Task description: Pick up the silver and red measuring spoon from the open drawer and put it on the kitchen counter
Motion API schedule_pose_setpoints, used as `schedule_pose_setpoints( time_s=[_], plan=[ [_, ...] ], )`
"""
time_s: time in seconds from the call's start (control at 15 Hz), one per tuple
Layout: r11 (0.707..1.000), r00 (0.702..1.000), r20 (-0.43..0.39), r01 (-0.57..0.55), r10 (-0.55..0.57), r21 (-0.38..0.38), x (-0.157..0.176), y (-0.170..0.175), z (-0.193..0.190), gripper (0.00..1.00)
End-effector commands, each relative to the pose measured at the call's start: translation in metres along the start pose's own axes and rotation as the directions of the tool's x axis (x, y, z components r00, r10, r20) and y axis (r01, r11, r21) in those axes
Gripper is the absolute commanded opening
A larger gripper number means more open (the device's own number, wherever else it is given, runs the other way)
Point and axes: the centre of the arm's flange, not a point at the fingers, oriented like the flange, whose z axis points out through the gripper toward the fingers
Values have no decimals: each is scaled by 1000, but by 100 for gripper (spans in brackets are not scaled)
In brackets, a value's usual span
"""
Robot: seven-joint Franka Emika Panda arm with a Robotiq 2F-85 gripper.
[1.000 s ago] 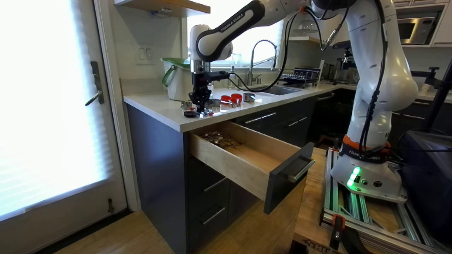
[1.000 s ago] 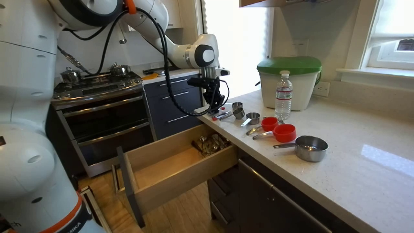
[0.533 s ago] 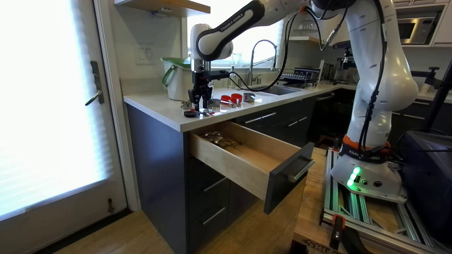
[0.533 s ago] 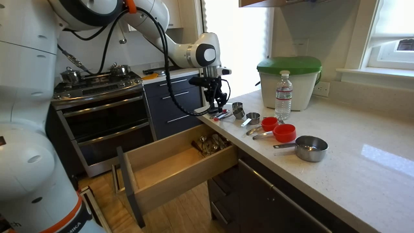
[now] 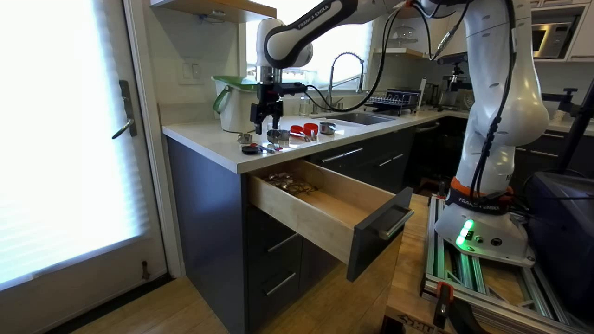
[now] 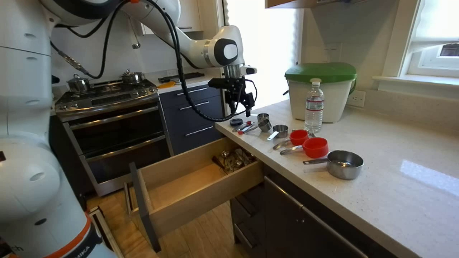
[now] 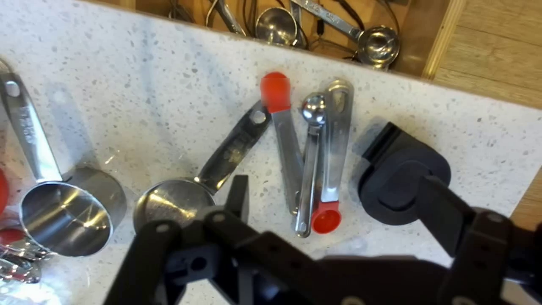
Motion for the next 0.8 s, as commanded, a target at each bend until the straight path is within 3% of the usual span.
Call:
schedule_pose_setpoints(
  time_s=[0.0,0.2,0.73],
  plan=[
    [997,996,17,83,-83,-10,-51,20,-24,100],
    [987,986,16,164,-163,-5,-91,27,-41,100],
    [979,979,-16,202,-202,-16,-181,38,-82,100]
  ],
)
